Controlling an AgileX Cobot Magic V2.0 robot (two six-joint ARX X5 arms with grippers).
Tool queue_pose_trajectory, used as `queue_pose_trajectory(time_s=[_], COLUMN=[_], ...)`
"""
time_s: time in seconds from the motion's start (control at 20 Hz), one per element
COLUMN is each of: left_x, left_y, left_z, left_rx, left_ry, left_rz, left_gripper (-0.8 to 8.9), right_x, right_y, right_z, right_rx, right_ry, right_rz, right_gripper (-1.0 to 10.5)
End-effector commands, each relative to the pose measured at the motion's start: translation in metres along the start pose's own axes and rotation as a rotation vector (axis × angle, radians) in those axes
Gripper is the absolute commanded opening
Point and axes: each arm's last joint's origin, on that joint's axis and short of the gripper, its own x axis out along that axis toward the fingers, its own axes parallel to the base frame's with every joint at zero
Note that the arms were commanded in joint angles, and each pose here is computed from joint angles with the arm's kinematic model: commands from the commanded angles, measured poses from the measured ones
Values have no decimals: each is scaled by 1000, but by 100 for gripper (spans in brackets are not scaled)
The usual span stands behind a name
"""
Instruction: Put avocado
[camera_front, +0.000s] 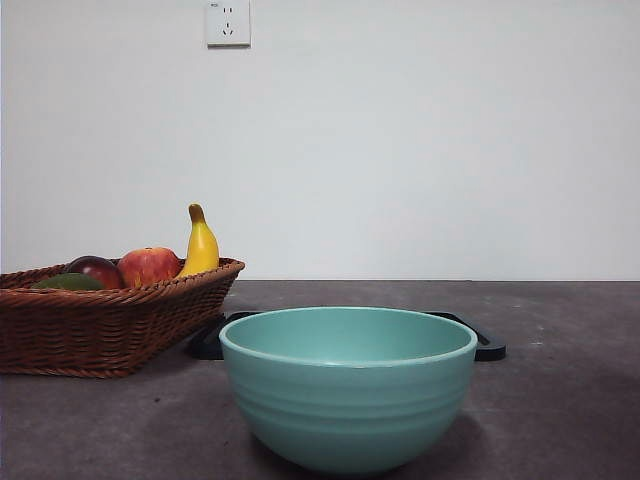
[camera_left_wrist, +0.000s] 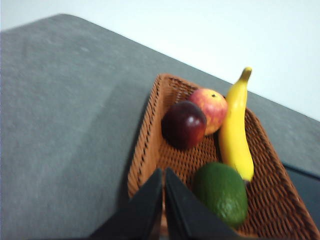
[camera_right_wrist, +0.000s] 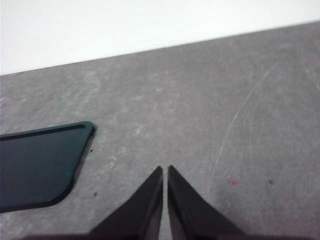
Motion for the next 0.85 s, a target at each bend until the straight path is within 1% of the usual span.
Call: queue_pose_trajectory(time_s=[0.05,0.15,0.25,0.4,0.6,0.85], left_x=[-6,-11,-15,-21,-25,-25], left_y=[-6,-10,-15,-23,-34,-47], left_z=[13,22,33,50,71,97], left_rx=[-30,-51,-48,-45,-19,51], left_ry=[-9,-9,-14,-15,40,155], left_rz=[-15,-16,-20,-31,-67,-137], left_gripper=[9,9,9,9,9,9], right_x=[-7,-12,-18,-28,-38,-45], right_y=[5,8,11,17,25,37], right_z=[18,29,42,62,89,124], right_rx=[45,56,65,64,50,-19], right_ry=[-54,-78,-96,-90,-31,101], right_rz=[18,25,31,36,63,145], right_gripper=[7,7,7,7,7,7])
